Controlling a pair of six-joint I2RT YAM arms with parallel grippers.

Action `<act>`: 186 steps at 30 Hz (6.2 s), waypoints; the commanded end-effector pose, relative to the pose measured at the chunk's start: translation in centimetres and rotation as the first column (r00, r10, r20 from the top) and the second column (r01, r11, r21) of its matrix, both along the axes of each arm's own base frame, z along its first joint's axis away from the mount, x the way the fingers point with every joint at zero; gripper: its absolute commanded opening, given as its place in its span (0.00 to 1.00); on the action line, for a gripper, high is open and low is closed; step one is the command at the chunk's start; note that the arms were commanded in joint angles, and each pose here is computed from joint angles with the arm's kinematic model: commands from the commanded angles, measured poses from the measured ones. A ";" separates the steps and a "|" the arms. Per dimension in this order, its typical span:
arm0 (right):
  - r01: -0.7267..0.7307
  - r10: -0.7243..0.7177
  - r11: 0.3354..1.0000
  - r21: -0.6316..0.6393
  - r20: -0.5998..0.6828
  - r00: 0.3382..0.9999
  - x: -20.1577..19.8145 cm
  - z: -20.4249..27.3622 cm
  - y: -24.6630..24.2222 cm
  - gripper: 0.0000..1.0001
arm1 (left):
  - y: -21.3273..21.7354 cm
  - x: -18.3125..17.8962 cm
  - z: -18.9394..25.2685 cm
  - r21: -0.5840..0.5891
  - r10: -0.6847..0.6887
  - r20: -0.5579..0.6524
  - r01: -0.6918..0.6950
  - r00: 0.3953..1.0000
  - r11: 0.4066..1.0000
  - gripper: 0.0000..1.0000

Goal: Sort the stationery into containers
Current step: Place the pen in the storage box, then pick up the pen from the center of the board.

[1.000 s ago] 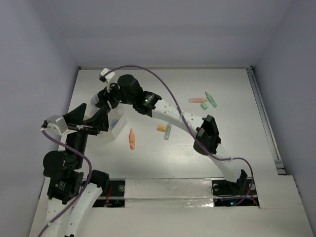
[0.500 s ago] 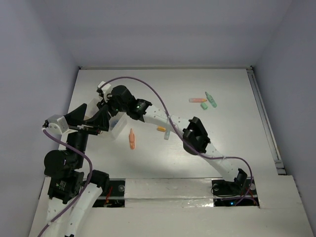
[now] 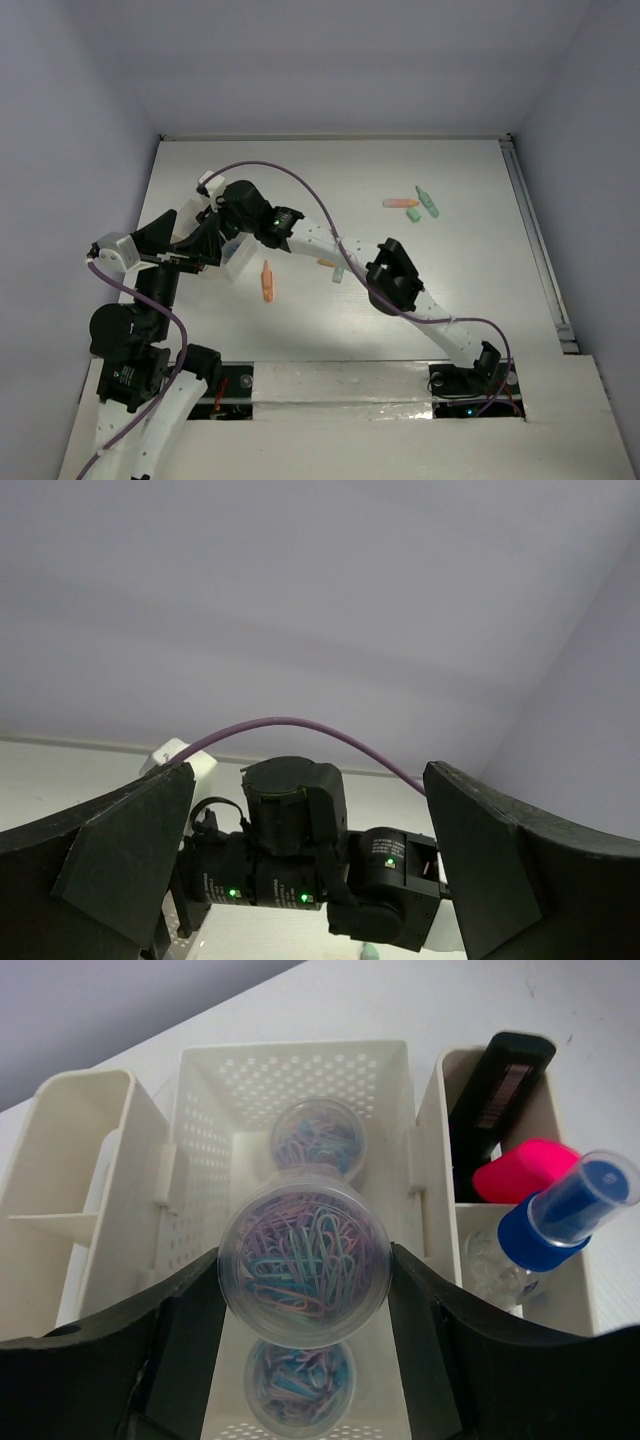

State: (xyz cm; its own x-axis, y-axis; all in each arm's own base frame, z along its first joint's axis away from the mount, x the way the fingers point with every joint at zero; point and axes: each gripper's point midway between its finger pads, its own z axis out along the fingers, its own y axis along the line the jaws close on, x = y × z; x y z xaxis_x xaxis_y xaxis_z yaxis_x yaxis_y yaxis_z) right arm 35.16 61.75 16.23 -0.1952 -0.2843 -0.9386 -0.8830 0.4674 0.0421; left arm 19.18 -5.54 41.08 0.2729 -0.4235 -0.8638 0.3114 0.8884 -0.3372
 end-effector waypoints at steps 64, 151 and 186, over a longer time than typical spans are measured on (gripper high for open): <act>0.774 -0.850 0.526 -0.352 -0.213 0.481 10.4 -4.1 -52.0 0.61 | -14.2 3.8 -13.8 -0.219 -0.584 -0.381 0.544 0.717 0.810 0.98; 0.634 -0.852 0.501 -0.589 -0.210 0.479 17.7 -14.4 -48.5 0.46 | -14.2 3.9 -14.8 -0.224 -0.569 -0.402 0.525 0.718 0.821 0.97; 0.472 -0.383 0.836 0.281 -0.317 0.867 -0.4 11.4 -25.4 0.07 | -18.9 9.3 -17.1 -0.159 -0.461 -0.439 0.439 0.771 0.885 0.66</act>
